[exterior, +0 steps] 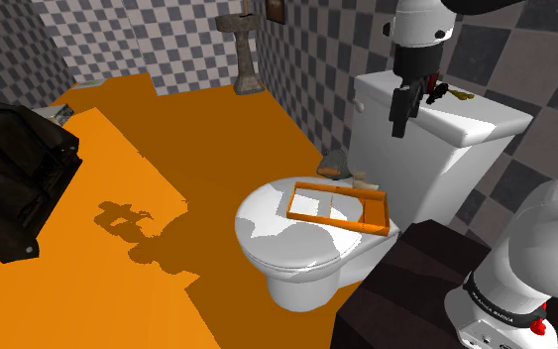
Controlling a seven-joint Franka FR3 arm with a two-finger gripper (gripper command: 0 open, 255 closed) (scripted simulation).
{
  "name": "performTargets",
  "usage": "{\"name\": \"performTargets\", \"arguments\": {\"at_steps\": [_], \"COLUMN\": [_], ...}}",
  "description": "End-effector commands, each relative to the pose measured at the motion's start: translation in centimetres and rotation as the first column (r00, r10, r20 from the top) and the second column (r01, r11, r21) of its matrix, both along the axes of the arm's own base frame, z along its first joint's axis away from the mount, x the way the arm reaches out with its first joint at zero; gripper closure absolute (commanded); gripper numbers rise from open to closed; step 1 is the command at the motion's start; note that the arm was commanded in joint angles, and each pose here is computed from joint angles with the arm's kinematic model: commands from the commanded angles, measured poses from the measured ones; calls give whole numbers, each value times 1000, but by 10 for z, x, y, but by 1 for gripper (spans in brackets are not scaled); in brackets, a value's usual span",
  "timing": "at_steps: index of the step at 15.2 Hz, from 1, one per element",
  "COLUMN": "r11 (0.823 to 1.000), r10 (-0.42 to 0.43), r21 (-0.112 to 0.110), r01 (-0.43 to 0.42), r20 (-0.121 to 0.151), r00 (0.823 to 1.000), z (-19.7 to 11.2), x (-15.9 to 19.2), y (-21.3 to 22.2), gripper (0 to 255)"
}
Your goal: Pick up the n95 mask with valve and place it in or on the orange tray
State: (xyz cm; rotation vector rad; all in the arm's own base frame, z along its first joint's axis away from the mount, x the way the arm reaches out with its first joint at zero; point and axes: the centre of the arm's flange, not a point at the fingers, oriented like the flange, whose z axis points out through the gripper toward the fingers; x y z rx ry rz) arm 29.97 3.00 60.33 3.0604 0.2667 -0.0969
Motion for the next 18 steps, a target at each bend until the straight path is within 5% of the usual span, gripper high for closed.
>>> {"name": "performTargets", "arguments": {"at_steps": [1,18], "r11": [1000,985], "r10": [0,-174], "r21": [0,5], "r01": [0,174], "r20": [0,-48], "r00": [1000,984], "z": [0,-113], "x": [0,180], "y": [0,-96], "gripper": [0,0]}}
